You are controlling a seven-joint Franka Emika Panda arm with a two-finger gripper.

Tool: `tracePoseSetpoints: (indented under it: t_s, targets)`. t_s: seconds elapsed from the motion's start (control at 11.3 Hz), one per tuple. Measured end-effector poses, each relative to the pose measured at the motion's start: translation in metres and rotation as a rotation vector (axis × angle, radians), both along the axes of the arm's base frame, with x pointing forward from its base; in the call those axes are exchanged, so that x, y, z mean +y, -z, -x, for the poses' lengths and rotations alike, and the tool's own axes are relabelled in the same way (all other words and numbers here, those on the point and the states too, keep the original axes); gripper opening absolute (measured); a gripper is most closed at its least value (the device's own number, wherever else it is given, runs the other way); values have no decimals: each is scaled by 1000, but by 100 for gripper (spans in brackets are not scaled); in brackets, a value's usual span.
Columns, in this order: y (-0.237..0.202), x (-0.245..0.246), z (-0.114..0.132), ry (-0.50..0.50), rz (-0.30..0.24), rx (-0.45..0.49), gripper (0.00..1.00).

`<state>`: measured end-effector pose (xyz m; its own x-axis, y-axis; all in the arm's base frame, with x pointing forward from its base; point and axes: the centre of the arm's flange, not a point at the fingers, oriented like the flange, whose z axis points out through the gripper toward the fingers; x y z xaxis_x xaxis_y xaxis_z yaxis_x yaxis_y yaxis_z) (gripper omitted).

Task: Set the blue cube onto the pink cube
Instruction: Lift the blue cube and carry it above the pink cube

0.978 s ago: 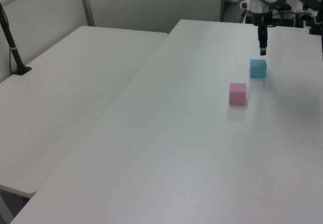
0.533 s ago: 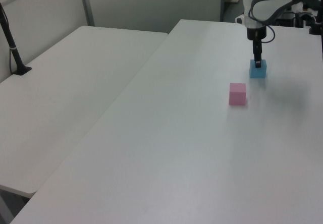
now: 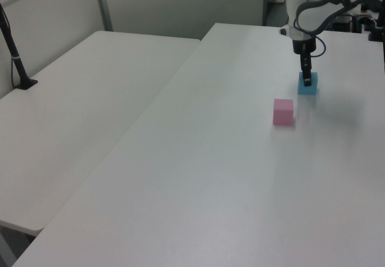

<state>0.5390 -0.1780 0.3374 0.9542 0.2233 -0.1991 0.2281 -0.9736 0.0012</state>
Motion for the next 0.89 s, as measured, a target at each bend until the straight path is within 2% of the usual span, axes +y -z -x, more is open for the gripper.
tracePoseSetpoints:
  t_s: [0.18,0.36,0.53,0.89]
  targets:
    - [-28,12,0,-10,-19,51,57]
    - [-73,49,-5,-35,-18,27,55]
    - [-104,99,-12,-3,3,-21,55]
    - [-112,175,-23,65,29,-52,55]
